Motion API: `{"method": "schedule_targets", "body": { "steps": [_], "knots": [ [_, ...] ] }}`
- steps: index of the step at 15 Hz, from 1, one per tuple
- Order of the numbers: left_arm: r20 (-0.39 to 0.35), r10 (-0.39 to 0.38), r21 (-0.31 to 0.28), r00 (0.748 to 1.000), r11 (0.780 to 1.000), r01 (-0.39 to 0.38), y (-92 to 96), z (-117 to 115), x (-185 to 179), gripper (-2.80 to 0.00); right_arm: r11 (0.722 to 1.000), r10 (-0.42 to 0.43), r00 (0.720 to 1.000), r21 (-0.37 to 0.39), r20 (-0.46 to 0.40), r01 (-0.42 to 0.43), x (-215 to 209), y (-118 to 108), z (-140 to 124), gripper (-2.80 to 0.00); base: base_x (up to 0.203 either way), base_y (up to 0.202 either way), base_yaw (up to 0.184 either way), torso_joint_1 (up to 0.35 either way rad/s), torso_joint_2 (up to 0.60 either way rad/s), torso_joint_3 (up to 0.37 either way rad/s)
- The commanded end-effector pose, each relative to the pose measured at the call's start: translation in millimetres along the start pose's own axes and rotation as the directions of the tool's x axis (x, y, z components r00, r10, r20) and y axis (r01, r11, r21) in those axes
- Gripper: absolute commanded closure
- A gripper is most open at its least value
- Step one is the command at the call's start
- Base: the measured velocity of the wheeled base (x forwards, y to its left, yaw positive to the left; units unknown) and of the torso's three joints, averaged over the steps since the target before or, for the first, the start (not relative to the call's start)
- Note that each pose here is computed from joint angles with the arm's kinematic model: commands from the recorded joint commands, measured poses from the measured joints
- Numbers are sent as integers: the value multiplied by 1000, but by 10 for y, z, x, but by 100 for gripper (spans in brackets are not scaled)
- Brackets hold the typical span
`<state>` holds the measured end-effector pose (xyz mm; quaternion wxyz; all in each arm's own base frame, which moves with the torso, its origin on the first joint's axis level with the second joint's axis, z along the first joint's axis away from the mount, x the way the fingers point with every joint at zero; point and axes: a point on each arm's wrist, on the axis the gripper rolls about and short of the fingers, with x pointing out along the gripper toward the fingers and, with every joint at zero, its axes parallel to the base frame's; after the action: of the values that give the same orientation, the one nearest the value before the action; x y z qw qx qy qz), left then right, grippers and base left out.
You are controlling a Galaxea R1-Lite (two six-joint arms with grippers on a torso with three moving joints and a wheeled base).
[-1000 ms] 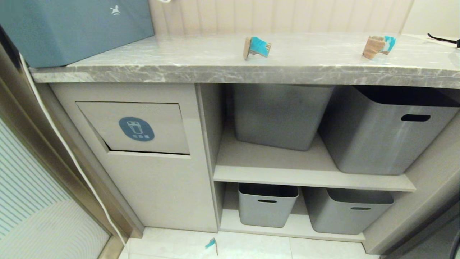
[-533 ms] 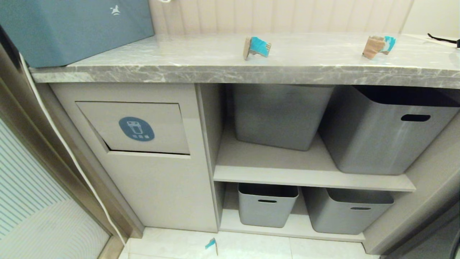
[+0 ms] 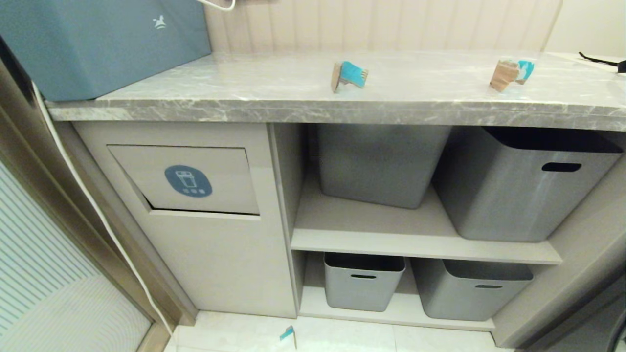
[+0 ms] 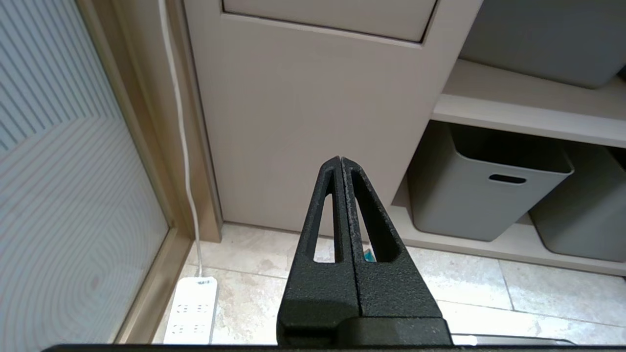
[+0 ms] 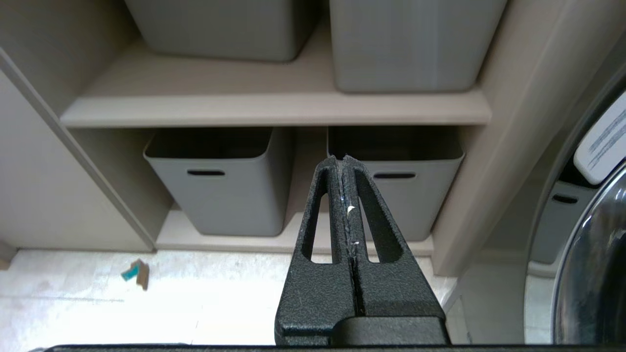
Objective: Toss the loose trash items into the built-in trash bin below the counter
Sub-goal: Pick up the garbage
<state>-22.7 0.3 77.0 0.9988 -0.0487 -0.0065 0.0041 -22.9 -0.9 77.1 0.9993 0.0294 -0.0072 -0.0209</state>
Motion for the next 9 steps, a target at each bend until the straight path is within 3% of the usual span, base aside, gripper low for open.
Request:
{"method": "schedule_targets", "body": {
  "steps": [1,9],
  "knots": [
    [-3,1,0,1000,1000,-1,1,-6,1,0,1000,-1,1000,0,-5,1,2,-1,-11,0,0,0,0,27,-131,-281],
    [-4,1,-1,1000,1000,-1,1,-8,1,0,1000,0,1000,0,-6,0,2,0,-11,0,0,0,0,176,-482,-290]
  ]
}}
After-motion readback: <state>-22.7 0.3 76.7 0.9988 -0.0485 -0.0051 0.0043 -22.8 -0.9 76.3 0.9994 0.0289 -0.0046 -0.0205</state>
